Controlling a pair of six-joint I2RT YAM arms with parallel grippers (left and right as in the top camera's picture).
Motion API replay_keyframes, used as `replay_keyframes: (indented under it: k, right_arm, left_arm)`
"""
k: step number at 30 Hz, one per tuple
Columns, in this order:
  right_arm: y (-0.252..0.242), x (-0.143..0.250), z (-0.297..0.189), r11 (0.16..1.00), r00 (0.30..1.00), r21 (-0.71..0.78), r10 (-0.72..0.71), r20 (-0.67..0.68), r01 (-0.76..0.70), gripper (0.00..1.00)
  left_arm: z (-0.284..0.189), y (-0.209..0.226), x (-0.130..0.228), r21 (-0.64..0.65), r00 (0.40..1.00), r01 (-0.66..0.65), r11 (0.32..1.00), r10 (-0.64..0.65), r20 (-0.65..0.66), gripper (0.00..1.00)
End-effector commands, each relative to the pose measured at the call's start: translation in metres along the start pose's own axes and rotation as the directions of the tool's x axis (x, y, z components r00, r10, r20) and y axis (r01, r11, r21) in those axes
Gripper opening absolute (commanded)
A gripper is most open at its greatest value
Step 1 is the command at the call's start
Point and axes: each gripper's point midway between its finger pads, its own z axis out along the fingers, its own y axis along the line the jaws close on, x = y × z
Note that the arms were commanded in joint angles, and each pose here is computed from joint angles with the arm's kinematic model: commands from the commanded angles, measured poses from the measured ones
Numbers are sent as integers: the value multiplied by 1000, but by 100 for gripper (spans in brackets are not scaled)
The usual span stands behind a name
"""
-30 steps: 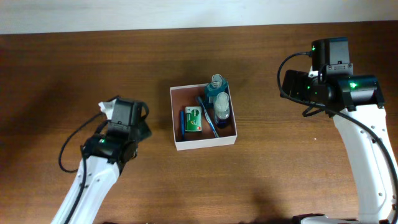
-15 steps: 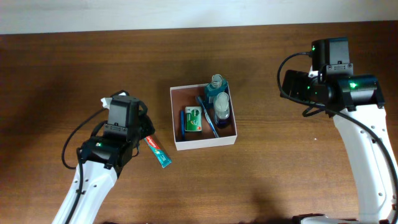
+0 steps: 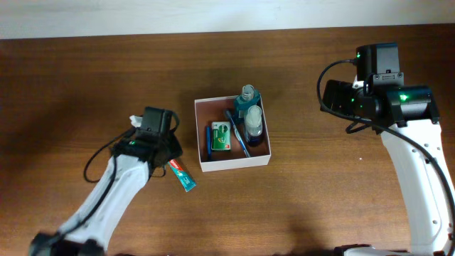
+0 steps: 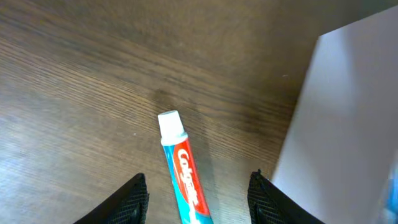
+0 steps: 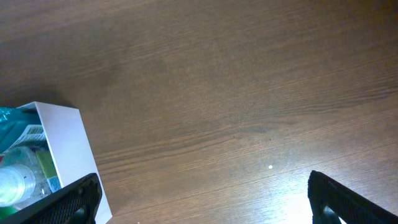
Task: Pack container
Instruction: 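Lift the Colgate tube and carry it right toward the box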
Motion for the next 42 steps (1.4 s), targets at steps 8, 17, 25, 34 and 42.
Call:
replay_keyframes:
  k: [8,17,25,34,42]
  right_arm:
    - [-3,-1,2,1000,1000,12,6,-1,-6,98]
    - [-3,-1,2,1000,1000,12,6,-1,-6,98]
    - [-3,-1,2,1000,1000,12,6,-1,-6,98]
    - [-3,-1,2,1000,1000,12,6,-1,-6,98]
    - [-3,-1,2,1000,1000,12,6,-1,-6,98]
  left_arm:
    - [42,14,23,-98,994,-7,995,-5,-113,52]
    - [62,16,25,-121,992,-12,993,-3,-123,52]
    - [63,17,27,-125,992,-14,992,-2,-129,43]
    - [63,18,27,-129,991,-15,992,-2,-132,27]
    - [48,13,6,-122,998,-20,992,13,-56,15]
